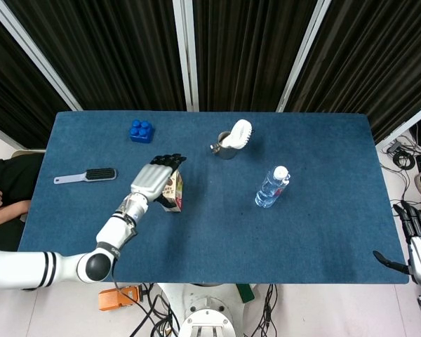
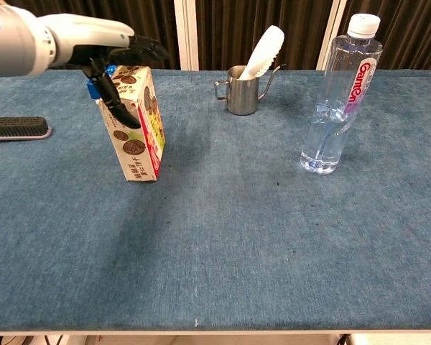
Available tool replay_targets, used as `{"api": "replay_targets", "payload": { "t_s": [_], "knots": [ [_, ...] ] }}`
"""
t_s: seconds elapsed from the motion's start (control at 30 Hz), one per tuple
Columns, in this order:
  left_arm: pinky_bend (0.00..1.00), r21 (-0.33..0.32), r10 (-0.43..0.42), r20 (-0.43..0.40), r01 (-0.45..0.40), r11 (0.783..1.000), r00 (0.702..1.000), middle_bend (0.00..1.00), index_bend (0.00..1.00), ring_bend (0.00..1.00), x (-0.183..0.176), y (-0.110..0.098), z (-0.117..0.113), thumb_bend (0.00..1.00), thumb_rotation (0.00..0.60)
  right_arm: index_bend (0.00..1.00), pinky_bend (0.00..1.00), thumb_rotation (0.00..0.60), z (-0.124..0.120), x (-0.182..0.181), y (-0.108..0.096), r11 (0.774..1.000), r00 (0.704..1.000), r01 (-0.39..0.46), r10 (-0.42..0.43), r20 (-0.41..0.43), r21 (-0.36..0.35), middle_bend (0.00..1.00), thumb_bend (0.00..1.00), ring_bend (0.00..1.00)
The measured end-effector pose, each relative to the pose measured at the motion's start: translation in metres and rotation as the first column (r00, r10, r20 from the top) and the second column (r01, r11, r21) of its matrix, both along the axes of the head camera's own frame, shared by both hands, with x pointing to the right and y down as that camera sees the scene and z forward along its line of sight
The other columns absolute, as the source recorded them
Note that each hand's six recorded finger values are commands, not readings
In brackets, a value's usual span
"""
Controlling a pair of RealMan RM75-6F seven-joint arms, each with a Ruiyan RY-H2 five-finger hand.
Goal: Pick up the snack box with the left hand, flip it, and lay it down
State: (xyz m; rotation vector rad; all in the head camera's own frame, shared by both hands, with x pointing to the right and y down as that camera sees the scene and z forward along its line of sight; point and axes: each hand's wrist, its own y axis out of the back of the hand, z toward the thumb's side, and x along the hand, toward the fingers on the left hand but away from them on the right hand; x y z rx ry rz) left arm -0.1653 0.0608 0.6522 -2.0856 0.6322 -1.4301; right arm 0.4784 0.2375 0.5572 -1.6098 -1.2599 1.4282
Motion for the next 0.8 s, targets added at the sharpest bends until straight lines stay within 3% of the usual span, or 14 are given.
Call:
{"api": "replay_targets", "payload": {
  "t_s": [0.2,0.4,0.6,0.8],
  "knots": [
    [0.27,0.0,0.011,0.057,-0.01,1.0,0.998,0.2,0.2,0.19,0.005,-0.002,0.002,0.0,0.6,0.0,0.03,0.6,0.002,0.0,-0.001,1.0,1.0,0.002,-0.002,0.002,-0.006,0.06,0.22,0.0],
    [0.47,-0.002,-0.002,0.048,0.002,1.0,0.999,0.4,0.37,0.4,0.007,-0.002,0.004,0.09,0.6,0.0,0.03,0.6,0.003,-0.001,-0.002,1.0,1.0,0.005,-0.005,0.005,-0.005,0.06,0.22,0.0],
    [0.47,0.01,-0.049,-0.022,0.049,0.999,0.999,0.42,0.38,0.41,0.003,-0.007,-0.003,0.11,0.6,0.0,0.03,0.6,0.002,0.0,-0.001,1.0,1.0,0.004,-0.004,0.004,-0.002,0.06,0.22,0.0],
    [0.47,-0.016,-0.145,-0.191,0.144,0.989,0.971,0.42,0.38,0.38,-0.003,-0.01,-0.009,0.11,0.6,0.0,0.03,0.6,0.0,0.0,0.0,1.0,1.0,0.005,-0.005,0.005,0.002,0.06,0.22,0.0]
  ]
}}
